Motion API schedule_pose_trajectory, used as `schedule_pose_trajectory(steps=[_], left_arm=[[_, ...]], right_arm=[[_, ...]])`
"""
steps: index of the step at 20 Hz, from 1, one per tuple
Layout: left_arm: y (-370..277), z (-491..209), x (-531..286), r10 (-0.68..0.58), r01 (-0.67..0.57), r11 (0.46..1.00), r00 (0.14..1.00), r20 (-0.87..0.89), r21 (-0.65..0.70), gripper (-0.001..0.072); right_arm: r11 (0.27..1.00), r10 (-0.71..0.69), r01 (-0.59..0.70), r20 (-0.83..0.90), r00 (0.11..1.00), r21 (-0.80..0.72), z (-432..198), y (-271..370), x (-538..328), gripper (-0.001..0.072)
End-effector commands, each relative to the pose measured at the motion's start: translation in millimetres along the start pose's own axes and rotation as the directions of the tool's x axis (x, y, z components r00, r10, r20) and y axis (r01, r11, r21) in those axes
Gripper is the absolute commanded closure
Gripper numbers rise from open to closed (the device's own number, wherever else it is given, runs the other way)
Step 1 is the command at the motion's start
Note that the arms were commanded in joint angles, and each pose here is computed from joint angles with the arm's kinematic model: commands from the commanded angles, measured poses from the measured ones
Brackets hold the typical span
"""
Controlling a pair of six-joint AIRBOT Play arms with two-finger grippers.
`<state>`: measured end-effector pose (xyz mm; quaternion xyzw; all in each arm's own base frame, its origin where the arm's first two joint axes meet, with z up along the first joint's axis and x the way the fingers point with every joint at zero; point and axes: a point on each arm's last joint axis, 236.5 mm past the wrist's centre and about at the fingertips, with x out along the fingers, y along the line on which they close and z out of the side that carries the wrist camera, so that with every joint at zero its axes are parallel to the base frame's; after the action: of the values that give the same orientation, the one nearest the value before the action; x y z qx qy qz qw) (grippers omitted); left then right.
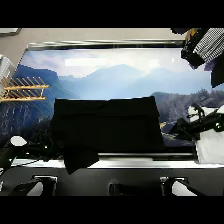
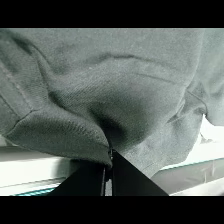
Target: Fold the clothes and pants, and hang the long-sleeved shirts on hangers.
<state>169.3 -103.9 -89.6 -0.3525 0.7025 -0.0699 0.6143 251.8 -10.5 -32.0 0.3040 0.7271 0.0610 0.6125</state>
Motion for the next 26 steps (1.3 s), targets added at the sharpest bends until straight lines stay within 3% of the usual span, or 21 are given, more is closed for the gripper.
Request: schedule_pose_trajectory(steps=[1, 17, 20, 23, 25, 26], left_arm=[[-0.6, -0.2, -0.3, -0.001, 0.001, 1.000, 1.000, -0.001, 0.003, 0.0690], [-0.5, -1.4, -0.5, -0.002, 0.002, 1.000, 1.000, -0.006, -0.002, 0.0690], [-0.6, -1.2, -0.6, -0.002, 0.002, 1.000, 1.000, -0.005, -0.003, 0.0689], [-1.1, -0.5, -1.2, -0.003, 0.003, 1.000, 1.000, -0.004, -0.001, 0.0689], [-4.2, 3.7, -4.5, -0.005, 0.004, 1.000, 1.000, 0.009, 0.008, 0.0689], [-7.0, 7.3, -7.6, -0.007, 0.006, 1.000, 1.000, 0.018, 0.016, 0.0690]], right_arm=[[0.999, 0.021, -0.020, -0.035, 0.999, 0.032, -16.7, -19.8, 31.4, 0.0223], [0.994, 0.081, -0.080, -0.009, 0.997, 0.081, -28.2, -25.1, 80.6, 0.0231], [0.989, 0.110, -0.113, 0.038, 0.993, 0.092, -17.6, -18.6, 80.4, 0.0351], [0.989, 0.113, -0.117, 0.051, 0.992, 0.086, -14.4, -17.8, 80.2, 0.0408], [0.988, 0.149, -0.150, 0.042, 0.988, 0.042, -16.7, -9.2, 79.1, 0.0655], [0.984, 0.176, -0.177, 0.035, 0.984, 0.027, -18.4, -2.7, 78.0, 0.0679]])
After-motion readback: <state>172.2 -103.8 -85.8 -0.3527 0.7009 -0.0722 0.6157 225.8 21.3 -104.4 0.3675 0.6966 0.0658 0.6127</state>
